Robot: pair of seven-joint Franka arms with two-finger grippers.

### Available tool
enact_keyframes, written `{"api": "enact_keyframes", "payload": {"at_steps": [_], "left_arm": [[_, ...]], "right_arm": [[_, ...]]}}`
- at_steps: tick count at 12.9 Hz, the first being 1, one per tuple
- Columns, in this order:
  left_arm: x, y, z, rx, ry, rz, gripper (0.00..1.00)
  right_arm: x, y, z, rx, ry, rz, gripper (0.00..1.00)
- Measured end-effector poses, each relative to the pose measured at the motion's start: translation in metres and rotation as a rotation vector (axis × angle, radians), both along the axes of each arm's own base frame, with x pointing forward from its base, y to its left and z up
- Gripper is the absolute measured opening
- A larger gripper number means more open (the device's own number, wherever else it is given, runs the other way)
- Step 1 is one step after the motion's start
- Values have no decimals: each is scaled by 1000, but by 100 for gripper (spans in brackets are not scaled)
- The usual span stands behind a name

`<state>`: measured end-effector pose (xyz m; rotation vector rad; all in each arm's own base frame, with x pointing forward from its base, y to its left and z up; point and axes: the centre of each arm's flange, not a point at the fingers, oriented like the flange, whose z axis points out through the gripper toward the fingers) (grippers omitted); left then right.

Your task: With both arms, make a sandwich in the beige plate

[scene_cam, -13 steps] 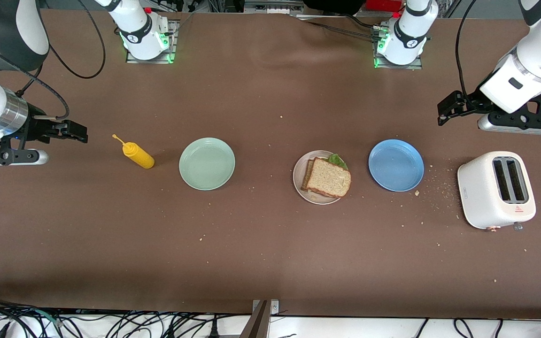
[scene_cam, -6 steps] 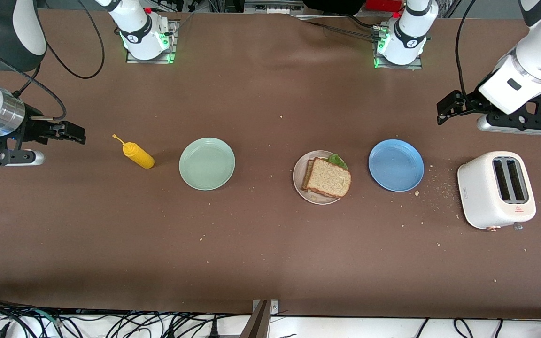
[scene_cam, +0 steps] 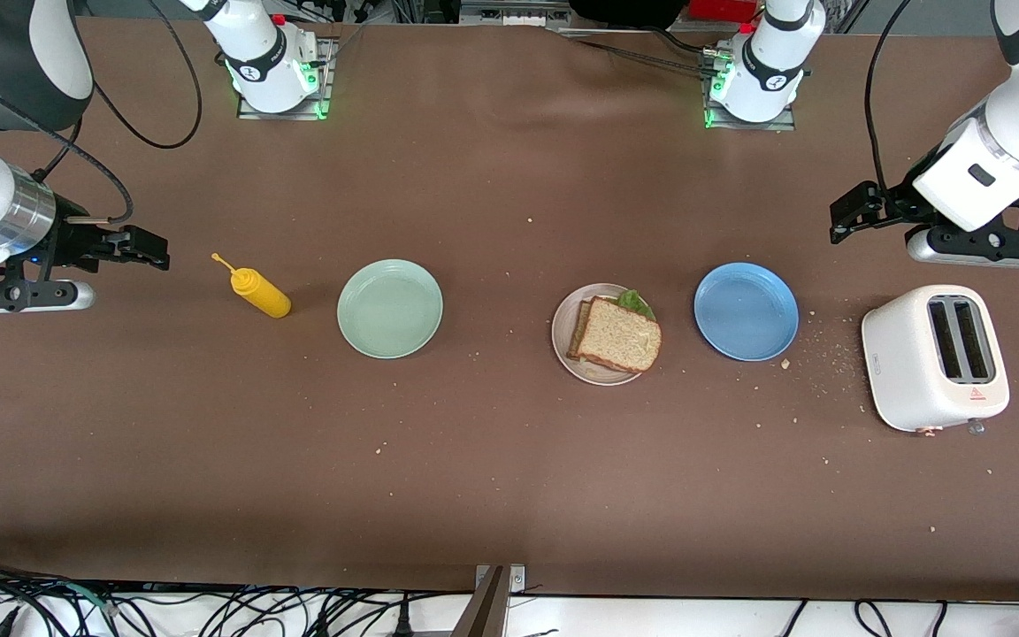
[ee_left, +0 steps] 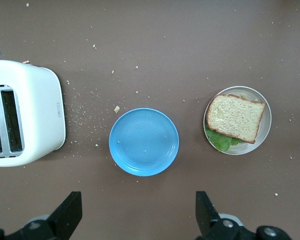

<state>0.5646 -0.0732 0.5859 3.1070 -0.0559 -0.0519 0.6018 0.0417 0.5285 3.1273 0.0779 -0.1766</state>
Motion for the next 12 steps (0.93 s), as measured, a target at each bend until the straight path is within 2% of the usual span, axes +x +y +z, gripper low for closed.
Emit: {"api": "enact_keyframes", "payload": {"at_steps": [12], "left_arm": [[1, 0, -2, 0, 4, 1, 100]], "right_arm": [[1, -1, -1, 0, 2, -2, 100]]}}
